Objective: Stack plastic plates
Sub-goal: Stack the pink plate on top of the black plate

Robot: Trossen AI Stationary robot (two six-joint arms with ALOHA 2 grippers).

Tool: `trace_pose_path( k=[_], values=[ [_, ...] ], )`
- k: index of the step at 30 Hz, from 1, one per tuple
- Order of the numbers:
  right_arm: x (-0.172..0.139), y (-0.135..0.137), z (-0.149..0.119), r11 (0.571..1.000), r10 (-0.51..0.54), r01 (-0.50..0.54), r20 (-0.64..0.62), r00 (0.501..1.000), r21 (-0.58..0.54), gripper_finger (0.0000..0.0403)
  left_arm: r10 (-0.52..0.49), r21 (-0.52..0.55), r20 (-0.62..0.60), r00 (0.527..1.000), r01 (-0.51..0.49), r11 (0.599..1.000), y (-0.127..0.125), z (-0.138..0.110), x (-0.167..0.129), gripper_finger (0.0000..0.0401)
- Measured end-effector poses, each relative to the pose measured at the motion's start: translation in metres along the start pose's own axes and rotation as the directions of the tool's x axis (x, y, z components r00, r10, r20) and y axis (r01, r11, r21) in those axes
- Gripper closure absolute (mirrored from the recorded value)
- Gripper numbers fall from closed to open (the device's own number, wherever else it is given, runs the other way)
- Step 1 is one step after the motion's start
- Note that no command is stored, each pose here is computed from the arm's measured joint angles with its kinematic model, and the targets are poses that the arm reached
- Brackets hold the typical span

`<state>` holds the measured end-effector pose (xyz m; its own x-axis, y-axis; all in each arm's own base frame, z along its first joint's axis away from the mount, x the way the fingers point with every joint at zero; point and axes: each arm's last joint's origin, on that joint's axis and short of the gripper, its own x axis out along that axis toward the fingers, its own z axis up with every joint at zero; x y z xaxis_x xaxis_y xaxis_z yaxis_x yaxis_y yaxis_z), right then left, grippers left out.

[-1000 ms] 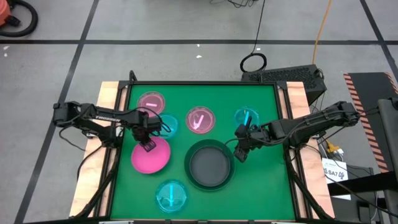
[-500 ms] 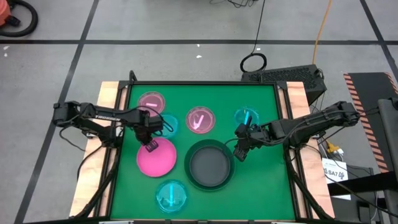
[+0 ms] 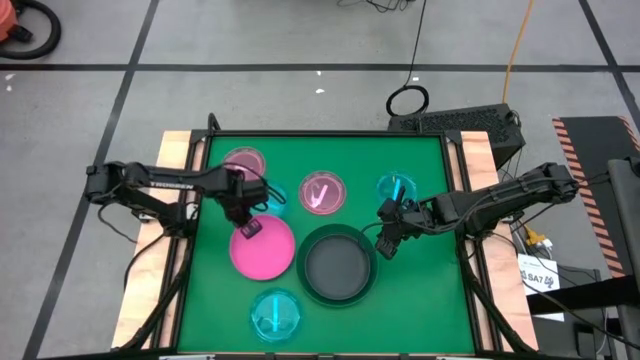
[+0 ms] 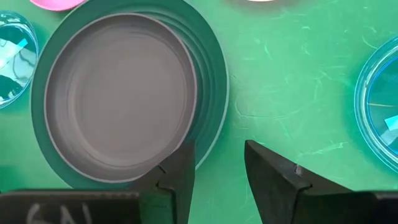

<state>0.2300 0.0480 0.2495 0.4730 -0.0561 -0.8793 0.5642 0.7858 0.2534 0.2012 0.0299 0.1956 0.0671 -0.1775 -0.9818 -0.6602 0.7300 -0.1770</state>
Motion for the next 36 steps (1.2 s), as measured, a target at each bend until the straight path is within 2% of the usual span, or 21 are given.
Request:
trace_pose_path(
  k=[16,27,32,36],
  values=[
    [0.0,0.0,0.0,1.0,0.0,0.0,0.0,1.0,-0.019,0.0268,-0.035,0.012,0.065,0.997,0.034,0.999,-0.021,0.009,-0.07,0.0391],
    [0.0,0.0,0.0,1.0,0.005,-0.006,-0.006,1.0,-0.018,0.0268,-0.074,-0.066,0.188,0.979,0.087,0.994,-0.033,0.011,-0.122,0.0391],
    [-0.008,0.001,-0.002,0.998,0.06,-0.061,-0.023,0.998,-0.034,0.0275,-0.094,-0.086,0.244,0.965,0.118,0.989,-0.036,0.012,-0.139,0.0391],
    [-0.02,0.001,-0.006,0.993,0.107,-0.107,-0.004,0.994,-0.053,0.0296,-0.108,-0.087,0.273,0.956,0.136,0.987,-0.039,0.011,-0.148,0.0391]
  ],
)
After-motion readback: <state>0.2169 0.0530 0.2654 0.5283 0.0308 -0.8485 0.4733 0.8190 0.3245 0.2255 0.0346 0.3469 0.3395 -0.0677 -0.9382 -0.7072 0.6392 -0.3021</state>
